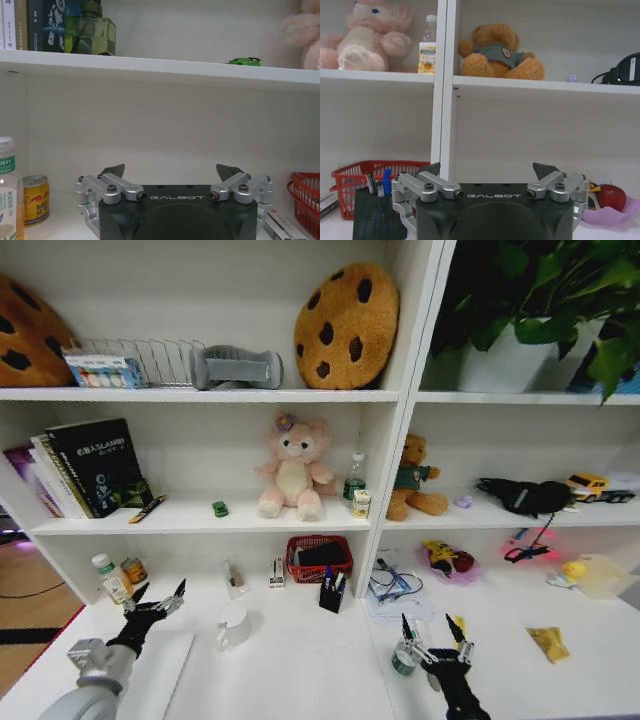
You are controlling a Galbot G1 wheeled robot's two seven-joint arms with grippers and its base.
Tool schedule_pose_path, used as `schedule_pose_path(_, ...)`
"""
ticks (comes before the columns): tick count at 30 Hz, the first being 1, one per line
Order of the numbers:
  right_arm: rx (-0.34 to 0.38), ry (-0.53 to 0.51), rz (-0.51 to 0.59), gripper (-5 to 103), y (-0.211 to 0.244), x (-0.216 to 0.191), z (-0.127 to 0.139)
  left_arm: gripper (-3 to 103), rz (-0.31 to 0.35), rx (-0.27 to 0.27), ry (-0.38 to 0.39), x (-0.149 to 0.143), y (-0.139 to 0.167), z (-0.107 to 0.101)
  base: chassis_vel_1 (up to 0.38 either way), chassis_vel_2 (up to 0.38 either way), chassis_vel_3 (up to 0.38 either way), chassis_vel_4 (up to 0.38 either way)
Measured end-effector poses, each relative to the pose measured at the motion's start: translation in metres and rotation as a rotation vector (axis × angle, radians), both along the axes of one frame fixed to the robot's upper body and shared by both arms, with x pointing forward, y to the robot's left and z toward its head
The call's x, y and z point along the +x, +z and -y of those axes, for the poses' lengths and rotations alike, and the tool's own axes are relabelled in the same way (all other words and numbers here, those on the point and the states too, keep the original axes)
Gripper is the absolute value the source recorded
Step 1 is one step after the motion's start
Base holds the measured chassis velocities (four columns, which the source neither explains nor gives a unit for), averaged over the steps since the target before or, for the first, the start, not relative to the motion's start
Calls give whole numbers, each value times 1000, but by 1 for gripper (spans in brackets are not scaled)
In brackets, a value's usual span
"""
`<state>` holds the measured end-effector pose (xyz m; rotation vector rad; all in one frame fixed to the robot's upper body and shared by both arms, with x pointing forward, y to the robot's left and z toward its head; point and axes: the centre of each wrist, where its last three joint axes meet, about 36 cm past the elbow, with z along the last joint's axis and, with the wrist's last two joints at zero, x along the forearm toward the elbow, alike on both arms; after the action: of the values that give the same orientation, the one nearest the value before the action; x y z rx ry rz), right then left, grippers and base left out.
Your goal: Organize the objects on the table.
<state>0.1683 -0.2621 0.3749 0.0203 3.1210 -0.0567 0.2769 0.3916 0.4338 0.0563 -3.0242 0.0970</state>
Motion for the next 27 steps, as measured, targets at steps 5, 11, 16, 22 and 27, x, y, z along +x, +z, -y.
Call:
schedule_pose_path(5, -2, 36, -23, 95, -9, 4, 1, 100, 0, 0, 0, 0, 0, 0, 0, 0, 0, 0)
schedule_pose_path(11, 3, 43, -27, 74, -9, 8, 1, 100, 0, 0, 0, 0, 0, 0, 0, 0, 0, 0)
schedule_pose_path(16, 11, 38, -38, 52, -11, 6, -1, 100, 0, 0, 0, 0, 0, 0, 0, 0, 0, 0)
schedule_pose_path(22, 21, 32, -43, 31, -10, 1, -5, 100, 0, 0, 0, 0, 0, 0, 0, 0, 0, 0)
schedule_pose_path(27, 33, 17, -41, 30, 1, -8, -9, 100, 0, 0, 0, 0, 0, 0, 0, 0, 0, 0)
